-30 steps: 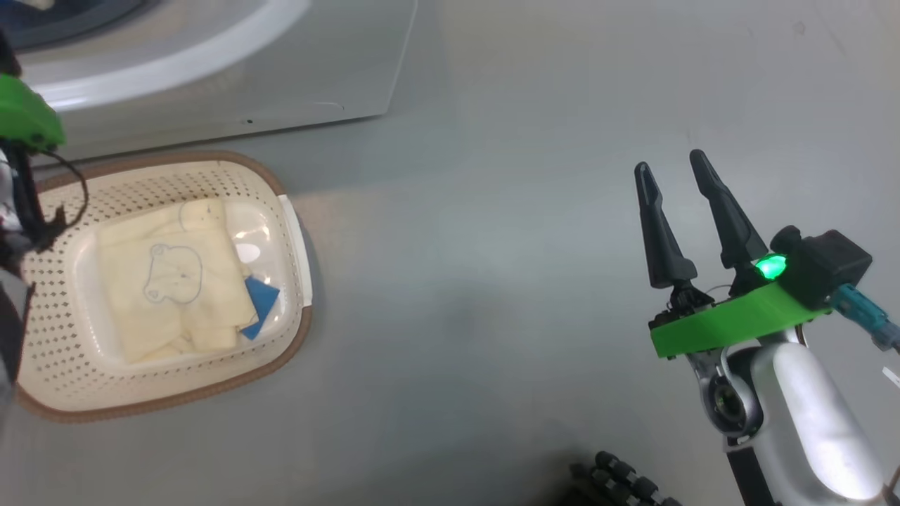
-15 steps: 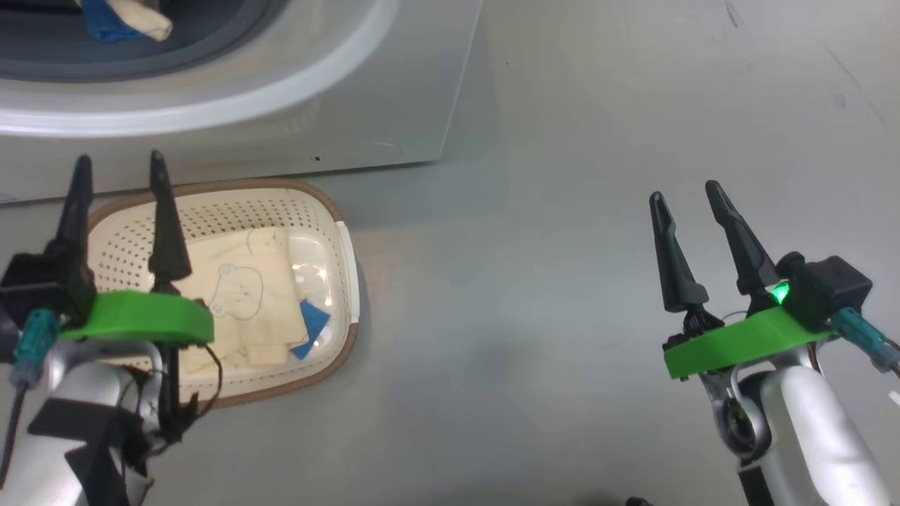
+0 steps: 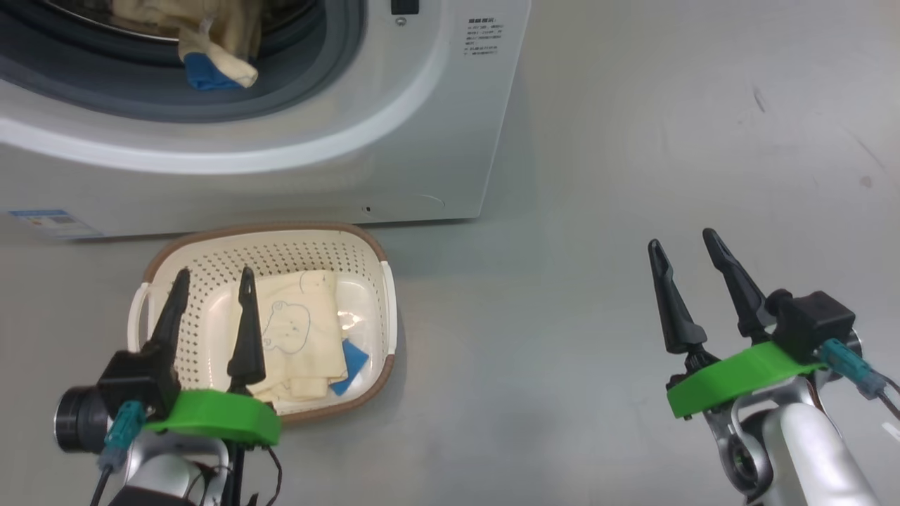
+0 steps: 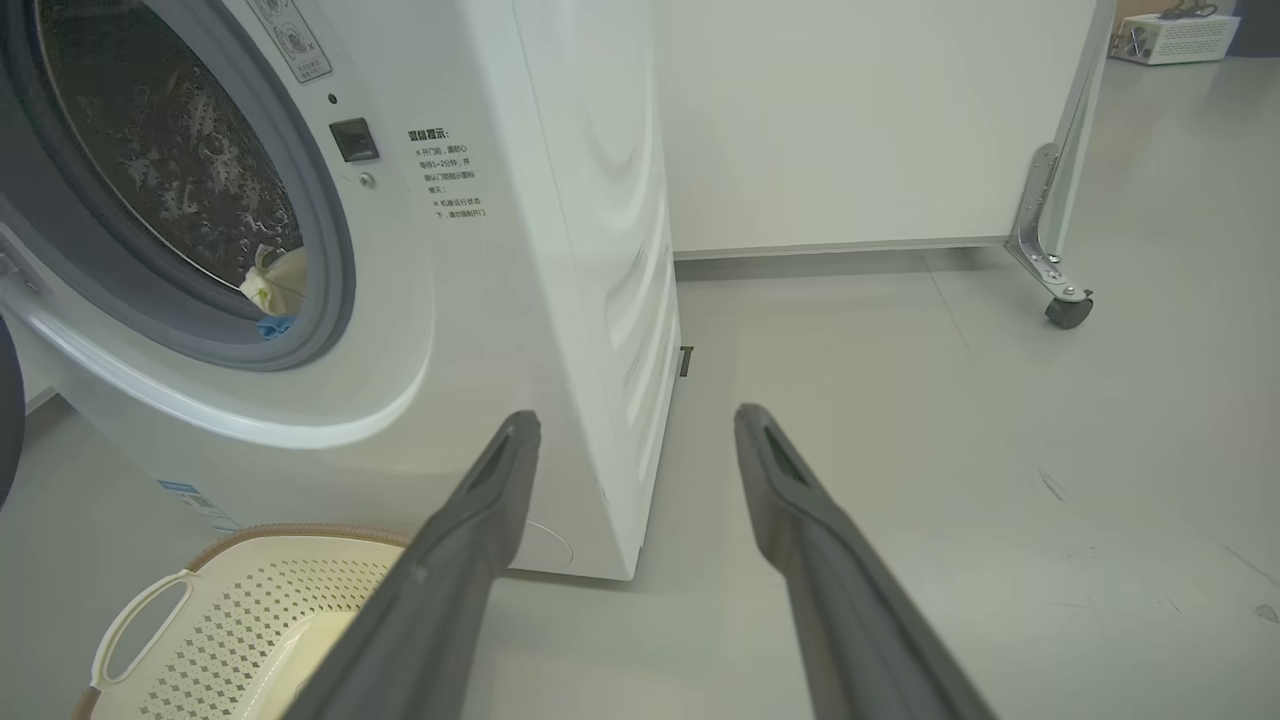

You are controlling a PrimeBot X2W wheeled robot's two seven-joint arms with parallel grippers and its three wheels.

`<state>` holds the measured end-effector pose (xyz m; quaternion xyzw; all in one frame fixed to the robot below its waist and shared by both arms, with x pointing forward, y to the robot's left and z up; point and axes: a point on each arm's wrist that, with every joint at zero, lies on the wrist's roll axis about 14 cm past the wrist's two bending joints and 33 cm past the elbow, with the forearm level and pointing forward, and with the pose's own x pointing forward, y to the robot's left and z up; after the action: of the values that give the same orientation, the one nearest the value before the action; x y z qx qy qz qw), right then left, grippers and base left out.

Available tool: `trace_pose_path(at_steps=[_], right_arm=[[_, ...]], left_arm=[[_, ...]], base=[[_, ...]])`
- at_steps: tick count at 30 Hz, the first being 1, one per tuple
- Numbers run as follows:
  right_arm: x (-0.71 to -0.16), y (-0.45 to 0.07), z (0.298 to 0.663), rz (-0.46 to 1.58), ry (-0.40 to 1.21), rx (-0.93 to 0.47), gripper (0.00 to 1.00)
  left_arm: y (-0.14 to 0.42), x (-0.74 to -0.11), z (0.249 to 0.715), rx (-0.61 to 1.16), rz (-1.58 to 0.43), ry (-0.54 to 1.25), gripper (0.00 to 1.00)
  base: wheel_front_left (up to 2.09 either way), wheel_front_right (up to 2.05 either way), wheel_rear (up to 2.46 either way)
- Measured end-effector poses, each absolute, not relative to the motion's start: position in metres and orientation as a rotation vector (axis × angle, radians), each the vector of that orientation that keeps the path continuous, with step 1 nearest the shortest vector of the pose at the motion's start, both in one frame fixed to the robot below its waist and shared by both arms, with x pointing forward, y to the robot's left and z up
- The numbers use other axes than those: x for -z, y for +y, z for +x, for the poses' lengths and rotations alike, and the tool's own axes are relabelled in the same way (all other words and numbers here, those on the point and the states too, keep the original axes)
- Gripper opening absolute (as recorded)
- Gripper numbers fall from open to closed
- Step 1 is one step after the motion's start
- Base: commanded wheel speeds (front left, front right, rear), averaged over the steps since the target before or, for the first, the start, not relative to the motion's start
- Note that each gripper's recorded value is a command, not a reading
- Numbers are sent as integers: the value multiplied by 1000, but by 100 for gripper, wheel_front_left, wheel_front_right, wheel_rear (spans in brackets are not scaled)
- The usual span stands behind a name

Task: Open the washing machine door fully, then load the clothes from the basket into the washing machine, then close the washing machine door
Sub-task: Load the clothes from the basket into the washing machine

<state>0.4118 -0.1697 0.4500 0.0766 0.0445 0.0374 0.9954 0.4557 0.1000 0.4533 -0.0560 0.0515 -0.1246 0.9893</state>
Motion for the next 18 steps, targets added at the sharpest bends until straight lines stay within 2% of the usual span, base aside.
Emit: trace_pose_path(at_steps=[7,18], right_arm=[[-460,-165,402,157,80,-87,100],[-466,-166,400,149,74,-89,100]], left_arm=[[107,-460,437,232,-105,98,100],[108,-460,434,224,-108,103,100]], base=[[0,0,0],[0,0,0]])
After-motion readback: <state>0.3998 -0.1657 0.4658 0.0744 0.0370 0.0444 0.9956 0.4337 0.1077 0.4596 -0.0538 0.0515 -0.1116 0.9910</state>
